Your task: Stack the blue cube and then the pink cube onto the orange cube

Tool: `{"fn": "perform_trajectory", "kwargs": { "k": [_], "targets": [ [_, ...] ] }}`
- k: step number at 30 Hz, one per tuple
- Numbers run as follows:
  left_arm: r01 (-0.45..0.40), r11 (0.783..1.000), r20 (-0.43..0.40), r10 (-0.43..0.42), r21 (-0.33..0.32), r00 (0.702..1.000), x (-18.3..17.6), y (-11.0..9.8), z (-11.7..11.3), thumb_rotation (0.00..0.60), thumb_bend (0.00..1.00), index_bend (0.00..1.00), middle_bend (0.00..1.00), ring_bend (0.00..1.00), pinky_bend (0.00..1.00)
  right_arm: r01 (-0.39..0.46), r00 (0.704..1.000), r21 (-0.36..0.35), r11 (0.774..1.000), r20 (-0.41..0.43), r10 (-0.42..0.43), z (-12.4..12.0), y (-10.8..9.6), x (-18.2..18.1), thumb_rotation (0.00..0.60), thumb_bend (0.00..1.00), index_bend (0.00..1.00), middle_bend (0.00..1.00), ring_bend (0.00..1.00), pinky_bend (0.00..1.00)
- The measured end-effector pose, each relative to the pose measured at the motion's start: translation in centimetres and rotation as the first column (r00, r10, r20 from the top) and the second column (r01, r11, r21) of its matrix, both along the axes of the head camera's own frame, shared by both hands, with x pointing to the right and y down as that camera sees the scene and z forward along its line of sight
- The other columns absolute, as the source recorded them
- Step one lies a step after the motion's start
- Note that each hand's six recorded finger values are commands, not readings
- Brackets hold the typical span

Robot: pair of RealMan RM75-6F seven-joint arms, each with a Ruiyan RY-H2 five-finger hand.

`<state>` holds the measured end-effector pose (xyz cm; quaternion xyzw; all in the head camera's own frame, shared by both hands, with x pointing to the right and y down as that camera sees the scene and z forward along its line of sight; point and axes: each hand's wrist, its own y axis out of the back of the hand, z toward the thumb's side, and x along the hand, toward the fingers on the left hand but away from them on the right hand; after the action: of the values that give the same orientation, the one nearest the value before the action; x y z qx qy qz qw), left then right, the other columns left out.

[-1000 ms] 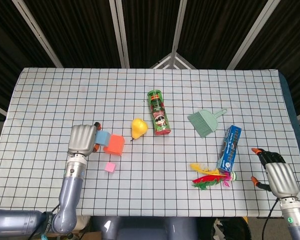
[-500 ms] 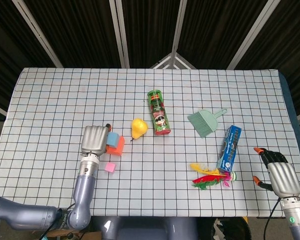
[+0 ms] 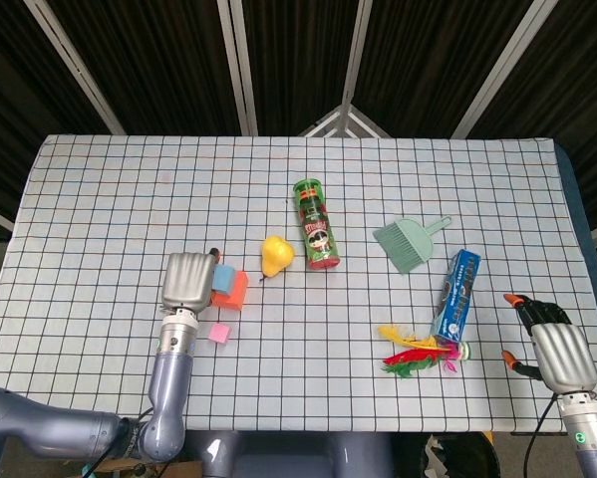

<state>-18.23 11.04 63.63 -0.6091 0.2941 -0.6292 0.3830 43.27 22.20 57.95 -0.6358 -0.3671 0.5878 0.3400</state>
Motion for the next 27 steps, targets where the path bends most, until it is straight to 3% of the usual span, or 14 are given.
{"fn": "perform_trajectory", "kwargs": {
  "k": [27],
  "targets": [
    [-0.002, 1.0, 0.023, 0.001, 0.016, 1.0, 0.13, 0.34, 0.05, 0.6, 0.38, 0.5, 0.93, 0.68, 0.77, -0.001, 1.0, 0.004, 1.0, 0.007, 0.0, -0.2, -0.02, 0.02, 0.6, 0.3, 0.18, 0.2, 0.22, 0.19]
  ]
}}
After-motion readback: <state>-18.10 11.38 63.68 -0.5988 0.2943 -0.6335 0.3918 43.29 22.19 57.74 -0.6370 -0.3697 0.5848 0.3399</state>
